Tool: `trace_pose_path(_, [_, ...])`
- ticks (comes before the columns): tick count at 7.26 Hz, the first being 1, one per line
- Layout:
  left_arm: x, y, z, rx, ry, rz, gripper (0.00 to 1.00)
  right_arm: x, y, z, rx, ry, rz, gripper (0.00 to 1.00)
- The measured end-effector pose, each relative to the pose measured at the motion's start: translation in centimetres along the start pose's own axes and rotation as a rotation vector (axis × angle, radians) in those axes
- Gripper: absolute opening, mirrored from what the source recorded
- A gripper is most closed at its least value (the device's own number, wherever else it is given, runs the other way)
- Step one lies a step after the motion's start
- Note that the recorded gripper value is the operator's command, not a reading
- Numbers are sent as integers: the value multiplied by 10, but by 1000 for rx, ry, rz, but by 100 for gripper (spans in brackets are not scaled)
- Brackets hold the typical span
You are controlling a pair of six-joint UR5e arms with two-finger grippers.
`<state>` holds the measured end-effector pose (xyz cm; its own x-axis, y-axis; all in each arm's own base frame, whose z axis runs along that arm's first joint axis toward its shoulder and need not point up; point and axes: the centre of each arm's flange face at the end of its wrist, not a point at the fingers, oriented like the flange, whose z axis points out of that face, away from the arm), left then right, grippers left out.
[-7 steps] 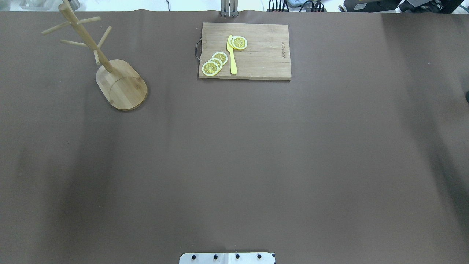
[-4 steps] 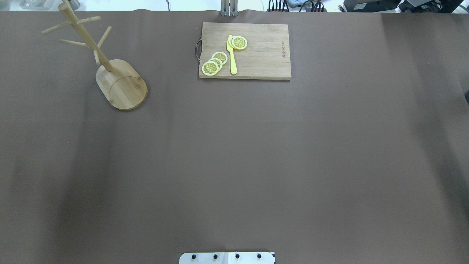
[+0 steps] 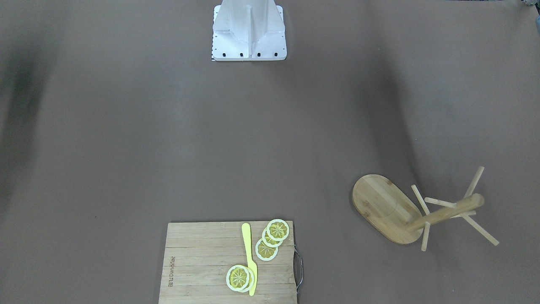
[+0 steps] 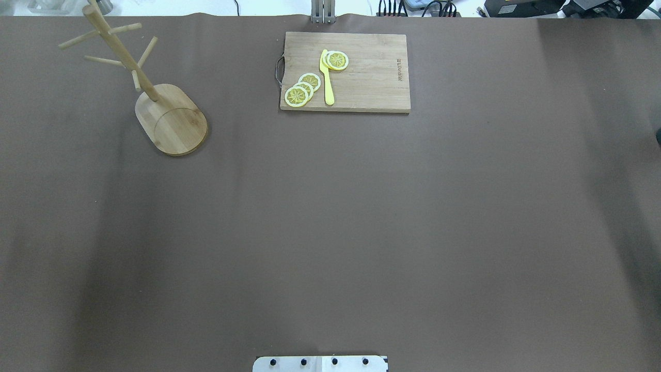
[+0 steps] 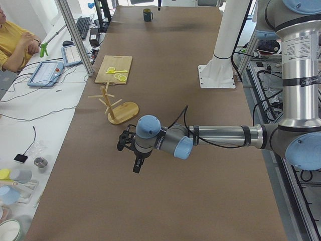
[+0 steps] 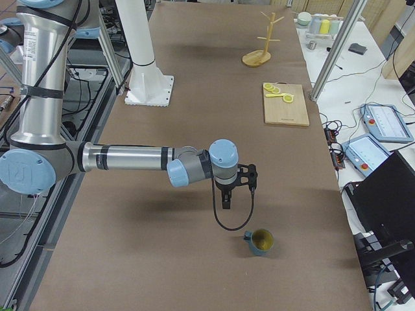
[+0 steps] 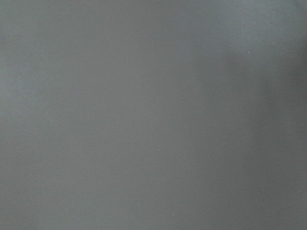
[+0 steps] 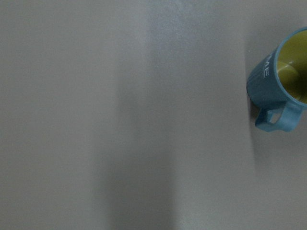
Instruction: Hang cup on storage rack
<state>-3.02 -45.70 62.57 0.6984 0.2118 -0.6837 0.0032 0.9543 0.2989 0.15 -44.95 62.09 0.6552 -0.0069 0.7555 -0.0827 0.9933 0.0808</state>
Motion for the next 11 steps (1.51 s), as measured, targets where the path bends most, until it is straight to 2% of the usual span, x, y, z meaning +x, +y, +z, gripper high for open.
trace_pose_path(2, [0,2,-2,18,-1,-24,98,6,2,5,-5,0,2,100])
trace_pose_path(3, [-1,5,-1,21,-1,-35,98,15,-8,15,-16,10,9,100])
trace_pose_path(5, [-5,8,3,17,-1,-53,98,54,-72,38,-32,29,2,100])
trace_pose_path(7, [-4,7,2,19,0,-90,98,99,-137,43,-47,48,-24,100])
trace_pose_path(9, [-5,6,4,17,0,-102,98,119,-152,42,-54,74,-27,100])
trace_pose_path(11, [-6,5,6,14,0,-106,98,136,-147,50,-70,103,-19,100])
